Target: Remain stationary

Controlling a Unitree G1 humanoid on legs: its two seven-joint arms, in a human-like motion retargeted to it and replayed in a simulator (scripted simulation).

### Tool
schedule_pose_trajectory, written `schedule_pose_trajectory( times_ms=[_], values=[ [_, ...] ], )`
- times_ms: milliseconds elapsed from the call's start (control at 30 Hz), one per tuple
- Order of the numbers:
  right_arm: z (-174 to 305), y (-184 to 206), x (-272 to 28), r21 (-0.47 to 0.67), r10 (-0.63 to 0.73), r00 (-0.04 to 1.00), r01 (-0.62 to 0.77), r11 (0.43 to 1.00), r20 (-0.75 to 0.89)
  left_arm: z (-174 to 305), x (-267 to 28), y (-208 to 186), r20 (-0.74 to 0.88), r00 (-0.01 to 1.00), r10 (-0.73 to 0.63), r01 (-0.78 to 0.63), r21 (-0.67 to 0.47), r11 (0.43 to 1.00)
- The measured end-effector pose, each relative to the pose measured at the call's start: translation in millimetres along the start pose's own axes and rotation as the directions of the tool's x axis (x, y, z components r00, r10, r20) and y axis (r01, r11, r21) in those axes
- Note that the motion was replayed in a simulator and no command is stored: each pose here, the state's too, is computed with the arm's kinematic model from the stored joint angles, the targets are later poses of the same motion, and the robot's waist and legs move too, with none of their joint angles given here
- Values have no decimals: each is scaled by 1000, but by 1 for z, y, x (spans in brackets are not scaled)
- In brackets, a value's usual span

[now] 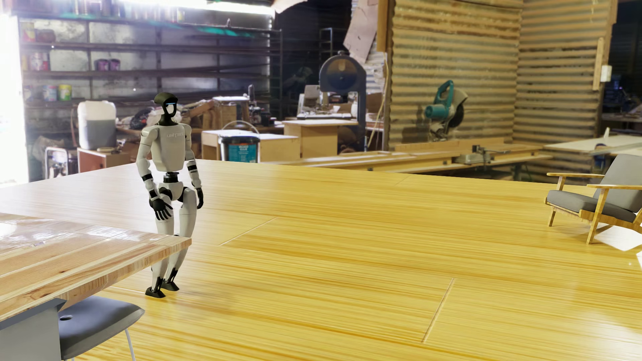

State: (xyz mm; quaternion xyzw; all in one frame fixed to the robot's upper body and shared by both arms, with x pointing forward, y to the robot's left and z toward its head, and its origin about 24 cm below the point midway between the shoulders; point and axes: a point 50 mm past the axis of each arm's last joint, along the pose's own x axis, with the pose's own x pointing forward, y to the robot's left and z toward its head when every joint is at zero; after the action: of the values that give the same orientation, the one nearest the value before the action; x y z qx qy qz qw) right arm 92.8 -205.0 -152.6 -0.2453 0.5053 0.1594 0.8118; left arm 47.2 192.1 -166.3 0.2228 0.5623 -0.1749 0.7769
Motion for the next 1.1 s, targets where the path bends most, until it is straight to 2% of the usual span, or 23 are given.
schedule_pose_trajectory(
  times_ms=[300, 1100],
  values=[
    [-21, 4, -9, 43, -5, 999, 7, 999, -40, -13, -5, -8, -20, 1000, -13, 13, -23, 1000],
    [-16, 4, -7, 44, -5, 1000, 6, 999, -26, -10, -4, -7, -12, 1000, -9, 9, -35, 999]
  ],
)
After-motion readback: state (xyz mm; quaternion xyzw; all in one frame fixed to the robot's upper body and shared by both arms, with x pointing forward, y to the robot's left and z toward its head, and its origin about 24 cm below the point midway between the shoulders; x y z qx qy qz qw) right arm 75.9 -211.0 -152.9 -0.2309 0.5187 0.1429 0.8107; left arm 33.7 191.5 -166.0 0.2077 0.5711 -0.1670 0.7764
